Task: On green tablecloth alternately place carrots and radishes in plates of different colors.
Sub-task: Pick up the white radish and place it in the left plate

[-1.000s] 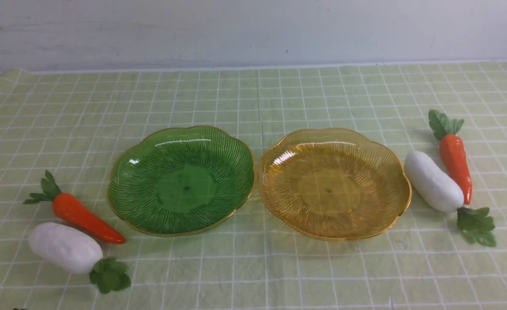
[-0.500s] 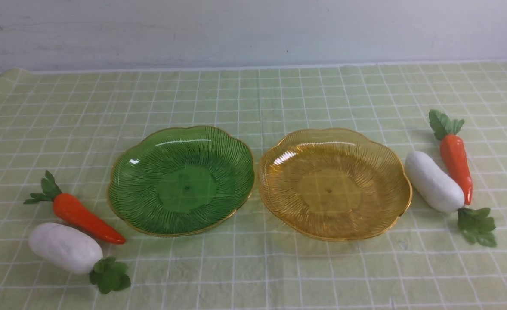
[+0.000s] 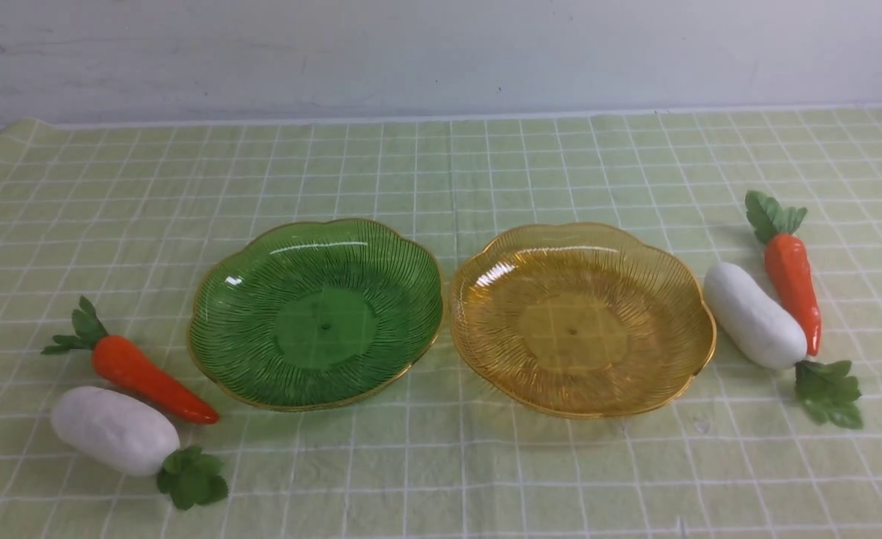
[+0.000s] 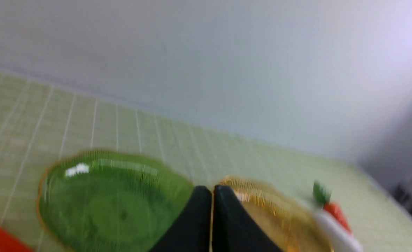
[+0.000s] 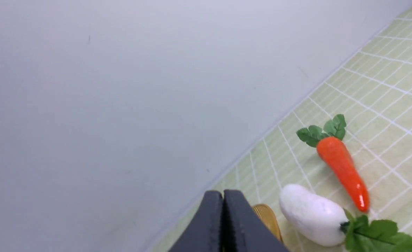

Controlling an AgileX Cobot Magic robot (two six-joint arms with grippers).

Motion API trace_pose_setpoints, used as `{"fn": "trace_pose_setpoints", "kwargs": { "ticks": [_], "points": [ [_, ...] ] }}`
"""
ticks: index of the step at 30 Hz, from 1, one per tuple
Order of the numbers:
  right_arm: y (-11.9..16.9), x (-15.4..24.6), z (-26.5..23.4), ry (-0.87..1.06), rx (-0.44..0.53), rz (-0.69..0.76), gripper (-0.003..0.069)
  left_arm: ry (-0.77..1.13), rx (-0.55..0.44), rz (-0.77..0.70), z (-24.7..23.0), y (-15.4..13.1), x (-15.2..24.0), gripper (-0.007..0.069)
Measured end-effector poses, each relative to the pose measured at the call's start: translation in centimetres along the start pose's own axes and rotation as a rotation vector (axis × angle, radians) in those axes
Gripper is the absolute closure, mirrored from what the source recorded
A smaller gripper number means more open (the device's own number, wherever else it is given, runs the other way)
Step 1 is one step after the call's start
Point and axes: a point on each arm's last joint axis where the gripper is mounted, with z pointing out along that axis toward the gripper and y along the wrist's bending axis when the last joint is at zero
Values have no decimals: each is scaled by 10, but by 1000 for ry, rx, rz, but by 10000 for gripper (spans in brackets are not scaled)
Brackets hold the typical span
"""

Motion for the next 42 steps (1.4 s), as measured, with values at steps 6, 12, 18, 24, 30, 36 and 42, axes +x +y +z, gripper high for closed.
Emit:
{"fn": "trace_pose_setpoints", "kwargs": {
  "ticks": [6,12,18,24,30,36,42],
  "points": [
    [-1,-4,0,-44,13,75,673,470,-156,76,62,12,-11,633],
    [-1,-2,0,-21,9,53,673,663,-351,26,109,41,-10,629],
    [30,-7,0,126,-92,-62,673,656,-501,-136,118,88,-18,609],
    [86,-25,26,498,-147,-414,673,627,-507,-284,127,129,-19,605],
    [103,-29,61,806,-100,-565,673,680,-461,-305,148,147,-4,481],
    [98,-23,78,933,-59,-561,673,733,-495,-428,166,165,16,197],
    [97,-21,79,951,-63,-573,673,772,-551,-524,178,183,36,-44]
  ]
}}
